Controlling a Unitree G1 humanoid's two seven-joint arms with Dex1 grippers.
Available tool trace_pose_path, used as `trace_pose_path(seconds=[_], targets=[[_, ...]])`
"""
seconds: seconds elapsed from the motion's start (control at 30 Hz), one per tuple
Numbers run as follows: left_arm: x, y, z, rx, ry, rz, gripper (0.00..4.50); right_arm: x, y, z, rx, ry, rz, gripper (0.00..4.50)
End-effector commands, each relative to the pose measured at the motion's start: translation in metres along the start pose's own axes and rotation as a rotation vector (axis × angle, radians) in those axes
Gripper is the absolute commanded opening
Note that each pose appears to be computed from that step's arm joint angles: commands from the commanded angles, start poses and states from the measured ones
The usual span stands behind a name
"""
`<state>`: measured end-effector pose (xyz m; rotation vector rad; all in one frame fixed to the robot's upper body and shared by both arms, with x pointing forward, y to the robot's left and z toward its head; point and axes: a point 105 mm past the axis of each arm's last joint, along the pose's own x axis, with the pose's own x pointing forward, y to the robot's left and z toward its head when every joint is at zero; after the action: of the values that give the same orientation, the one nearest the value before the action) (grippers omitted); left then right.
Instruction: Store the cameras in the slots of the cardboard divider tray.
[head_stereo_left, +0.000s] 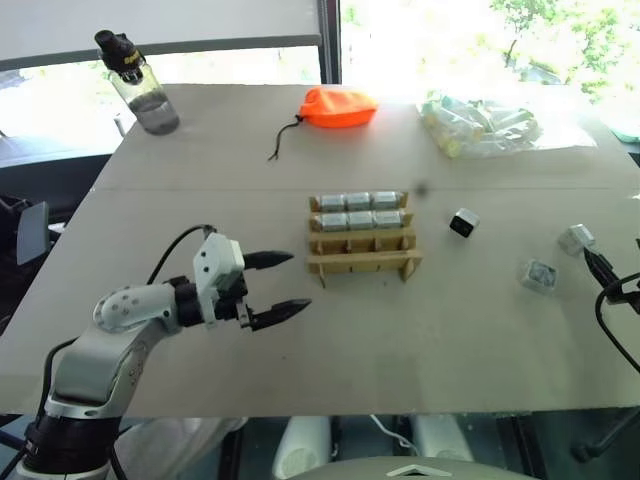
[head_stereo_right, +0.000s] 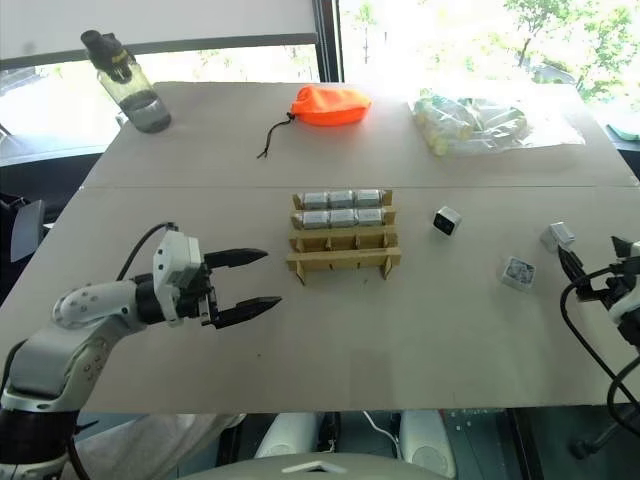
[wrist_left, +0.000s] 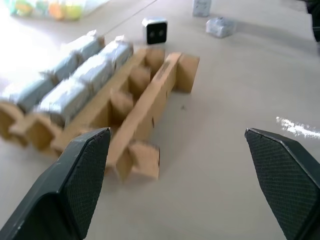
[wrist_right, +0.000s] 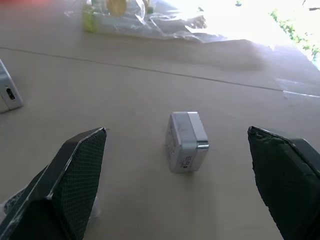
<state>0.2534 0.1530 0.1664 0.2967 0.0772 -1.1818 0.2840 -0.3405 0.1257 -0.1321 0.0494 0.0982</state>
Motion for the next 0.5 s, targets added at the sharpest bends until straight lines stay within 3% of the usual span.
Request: trace_pose_path(seconds=[0.03,0.2,0.5], targets=[[-0.002,-0.008,0.029,0.029,-0.061,-0.061,4.45,0.009,-0.01,0.005,-0.012,0.027,-0.027,4.5],[-0.006,-0.01,0.047,0.037,-0.089,-0.103,4.45,0.024,-0.011,-0.001,0.021,0.065,-0.016,4.5],[-0.007,-0.004,0.056,0.072,-0.092,-0.084,4.45,0.037,-0.012,-0.007,0.021,0.098,0.016,4.5]])
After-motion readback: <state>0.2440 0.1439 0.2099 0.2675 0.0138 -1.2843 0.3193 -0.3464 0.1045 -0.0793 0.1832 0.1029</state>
